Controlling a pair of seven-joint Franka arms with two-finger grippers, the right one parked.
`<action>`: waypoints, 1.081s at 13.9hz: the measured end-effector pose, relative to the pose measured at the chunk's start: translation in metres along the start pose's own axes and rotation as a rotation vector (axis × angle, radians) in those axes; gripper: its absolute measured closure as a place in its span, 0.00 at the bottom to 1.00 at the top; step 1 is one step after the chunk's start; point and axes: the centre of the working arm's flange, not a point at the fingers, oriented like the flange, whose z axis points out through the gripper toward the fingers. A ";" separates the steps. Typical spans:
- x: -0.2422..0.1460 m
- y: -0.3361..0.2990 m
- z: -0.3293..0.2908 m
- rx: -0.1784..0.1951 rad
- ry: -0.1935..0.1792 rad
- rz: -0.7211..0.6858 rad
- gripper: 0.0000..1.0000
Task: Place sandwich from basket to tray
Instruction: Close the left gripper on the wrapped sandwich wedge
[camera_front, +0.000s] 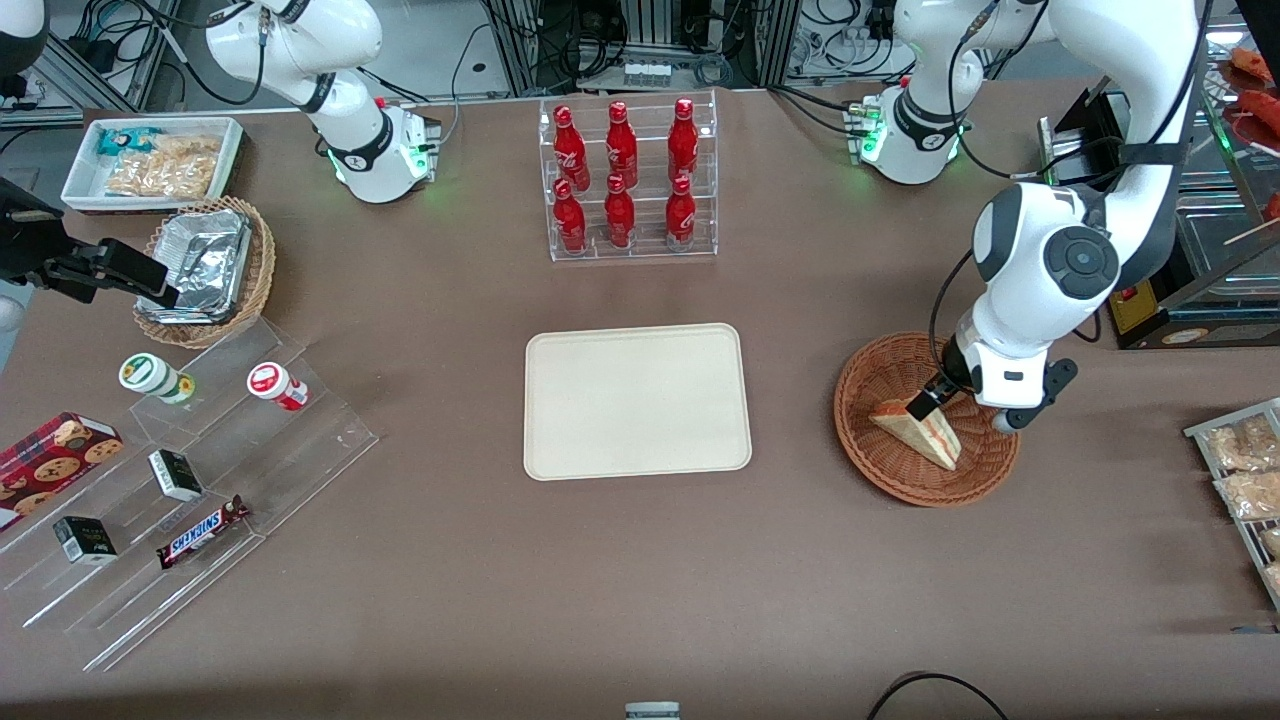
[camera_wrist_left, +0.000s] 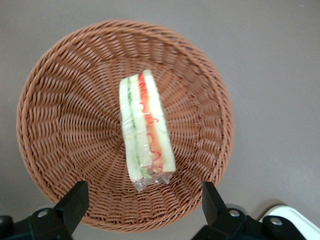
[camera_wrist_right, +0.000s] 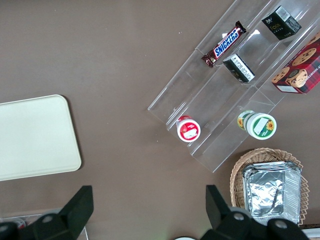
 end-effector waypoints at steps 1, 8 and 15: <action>-0.001 -0.002 0.005 0.009 -0.007 -0.035 0.00; 0.005 -0.002 0.047 0.001 -0.019 -0.106 0.00; 0.009 0.001 0.077 -0.008 -0.026 -0.111 0.04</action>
